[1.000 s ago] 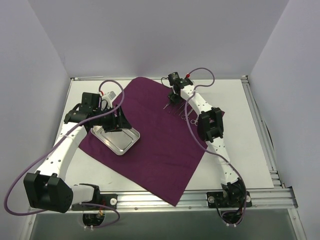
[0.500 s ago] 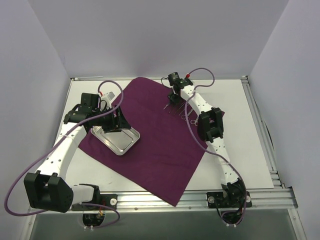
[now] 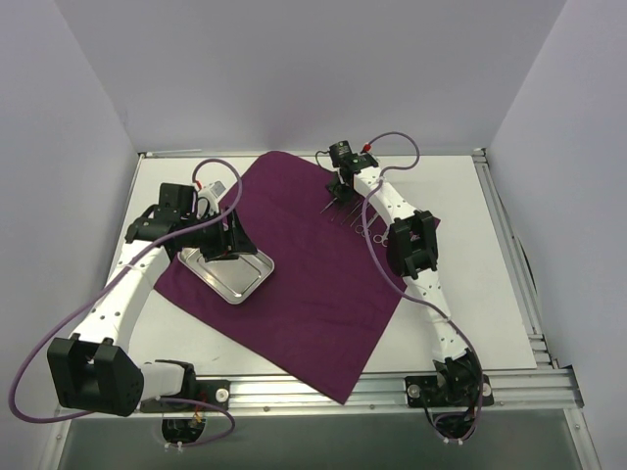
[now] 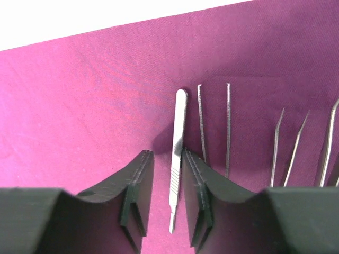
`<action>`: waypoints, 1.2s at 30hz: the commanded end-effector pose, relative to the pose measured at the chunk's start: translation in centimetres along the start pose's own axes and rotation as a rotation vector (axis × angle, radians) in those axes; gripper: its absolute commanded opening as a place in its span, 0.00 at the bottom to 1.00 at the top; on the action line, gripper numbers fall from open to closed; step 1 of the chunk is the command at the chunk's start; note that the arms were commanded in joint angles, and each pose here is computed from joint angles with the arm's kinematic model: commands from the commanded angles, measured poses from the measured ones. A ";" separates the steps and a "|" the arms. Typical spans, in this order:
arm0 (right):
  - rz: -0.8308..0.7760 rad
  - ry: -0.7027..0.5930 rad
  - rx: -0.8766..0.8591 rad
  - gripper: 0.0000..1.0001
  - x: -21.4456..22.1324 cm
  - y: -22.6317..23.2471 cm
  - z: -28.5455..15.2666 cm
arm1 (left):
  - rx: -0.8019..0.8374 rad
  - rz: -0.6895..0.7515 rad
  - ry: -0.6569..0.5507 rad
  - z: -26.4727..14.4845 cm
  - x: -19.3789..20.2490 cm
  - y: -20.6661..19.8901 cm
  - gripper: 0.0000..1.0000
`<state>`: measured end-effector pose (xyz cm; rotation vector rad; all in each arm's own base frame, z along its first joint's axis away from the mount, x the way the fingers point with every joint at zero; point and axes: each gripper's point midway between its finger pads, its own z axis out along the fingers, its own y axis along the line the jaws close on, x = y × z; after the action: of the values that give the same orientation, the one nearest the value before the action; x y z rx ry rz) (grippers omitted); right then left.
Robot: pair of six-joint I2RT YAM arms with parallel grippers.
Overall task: Open and lay out the surgical kit
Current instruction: Place the medical item in the surgical kit, then reset both arms
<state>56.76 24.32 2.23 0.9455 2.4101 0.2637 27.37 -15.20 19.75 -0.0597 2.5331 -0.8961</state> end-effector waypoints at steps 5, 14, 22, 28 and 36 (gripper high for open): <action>-0.038 0.027 0.053 0.36 0.4 -1.7 0.2 | 0.033 0.022 -0.045 -0.6 -0.8 -0.6 0.70; -0.062 -0.009 -0.022 0.47 -1.5 0.3 -2.1 | 0.022 0.013 -0.050 -0.6 -0.8 -0.3 0.70; -0.067 -0.034 -0.090 0.52 -3.3 2.1 -5.0 | 0.006 0.013 -0.078 -0.9 -1.6 -0.1 0.71; -0.106 -0.071 -0.192 0.60 -5.2 4.3 -9.4 | -0.002 -0.001 -0.097 -1.3 -2.5 0.2 0.73; -0.286 -0.100 -0.380 1.00 -6.5 6.1 -18.8 | 0.028 -0.044 -0.111 -1.1 -2.9 0.0 0.75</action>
<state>55.96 24.50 14.80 0.6101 2.3448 0.4320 28.10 -13.77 19.46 -0.1657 2.5255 -0.8859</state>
